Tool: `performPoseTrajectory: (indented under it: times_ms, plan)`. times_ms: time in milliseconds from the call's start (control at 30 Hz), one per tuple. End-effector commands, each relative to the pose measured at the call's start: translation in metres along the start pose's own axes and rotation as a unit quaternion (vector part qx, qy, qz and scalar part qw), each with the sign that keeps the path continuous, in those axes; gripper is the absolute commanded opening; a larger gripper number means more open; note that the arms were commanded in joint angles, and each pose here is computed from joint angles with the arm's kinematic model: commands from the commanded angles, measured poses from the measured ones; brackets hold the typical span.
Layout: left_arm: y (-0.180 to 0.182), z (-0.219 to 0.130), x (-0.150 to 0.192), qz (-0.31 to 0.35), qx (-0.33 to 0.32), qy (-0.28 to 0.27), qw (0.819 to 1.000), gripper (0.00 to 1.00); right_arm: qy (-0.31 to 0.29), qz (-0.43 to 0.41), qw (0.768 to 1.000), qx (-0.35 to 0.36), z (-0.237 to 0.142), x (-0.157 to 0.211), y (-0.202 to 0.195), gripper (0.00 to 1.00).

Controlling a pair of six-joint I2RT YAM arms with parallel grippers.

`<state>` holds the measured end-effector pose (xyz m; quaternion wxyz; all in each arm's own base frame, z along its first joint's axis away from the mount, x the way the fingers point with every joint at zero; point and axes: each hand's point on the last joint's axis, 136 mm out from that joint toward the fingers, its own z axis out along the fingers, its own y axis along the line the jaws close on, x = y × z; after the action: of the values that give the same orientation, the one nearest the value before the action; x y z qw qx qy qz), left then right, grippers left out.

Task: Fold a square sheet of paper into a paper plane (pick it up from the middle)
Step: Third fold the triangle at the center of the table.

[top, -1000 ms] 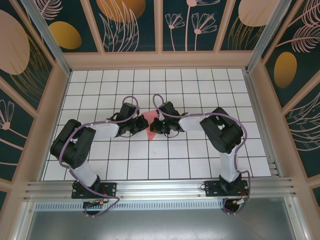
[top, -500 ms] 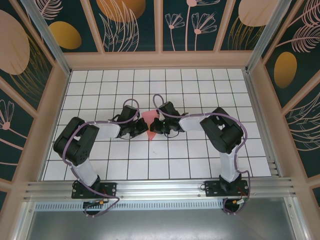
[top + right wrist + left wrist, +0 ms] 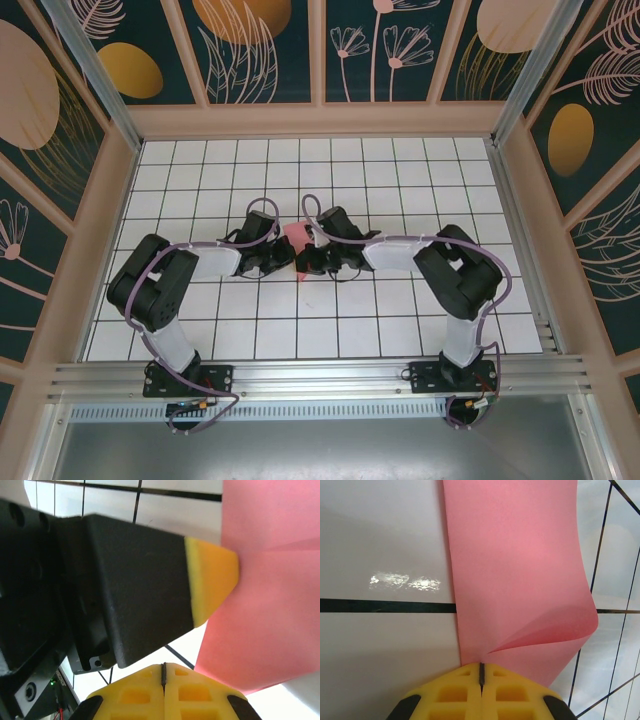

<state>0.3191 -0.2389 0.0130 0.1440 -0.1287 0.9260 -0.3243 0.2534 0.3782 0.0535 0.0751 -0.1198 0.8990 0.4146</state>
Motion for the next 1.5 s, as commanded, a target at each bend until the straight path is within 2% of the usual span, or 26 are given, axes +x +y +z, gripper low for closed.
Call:
performPoseTrajectory:
  times_ms: [0, 400, 600, 1000, 1233, 1467]
  plan:
    - [0.032, 0.009, 0.016, -0.011, -0.059, 0.021, 0.998, 0.00, 0.026, 0.002, 1.000, 0.015, 0.009, 0.011, -0.012, 0.07]
    - [0.031, 0.009, 0.016, -0.010, -0.058, 0.021, 0.998, 0.00, 0.058, 0.015, 0.997, 0.038, 0.016, 0.031, -0.034, 0.07]
    - [0.031, 0.009, 0.016, -0.010, -0.058, 0.020, 0.998, 0.00, 0.053, -0.003, 0.998, 0.033, 0.011, 0.027, -0.023, 0.07]
    - [0.032, 0.009, 0.015, -0.011, -0.061, 0.019, 0.998, 0.00, 0.106, 0.012, 0.989, 0.098, 0.020, 0.061, -0.063, 0.07]
    - [0.033, 0.009, 0.016, -0.013, -0.062, 0.019, 0.998, 0.00, 0.076, -0.026, 0.996, 0.031, 0.007, 0.042, -0.015, 0.07]
    - [0.032, 0.009, 0.015, -0.013, -0.061, 0.018, 0.998, 0.00, 0.089, -0.015, 0.995, 0.042, 0.018, 0.048, -0.026, 0.07]
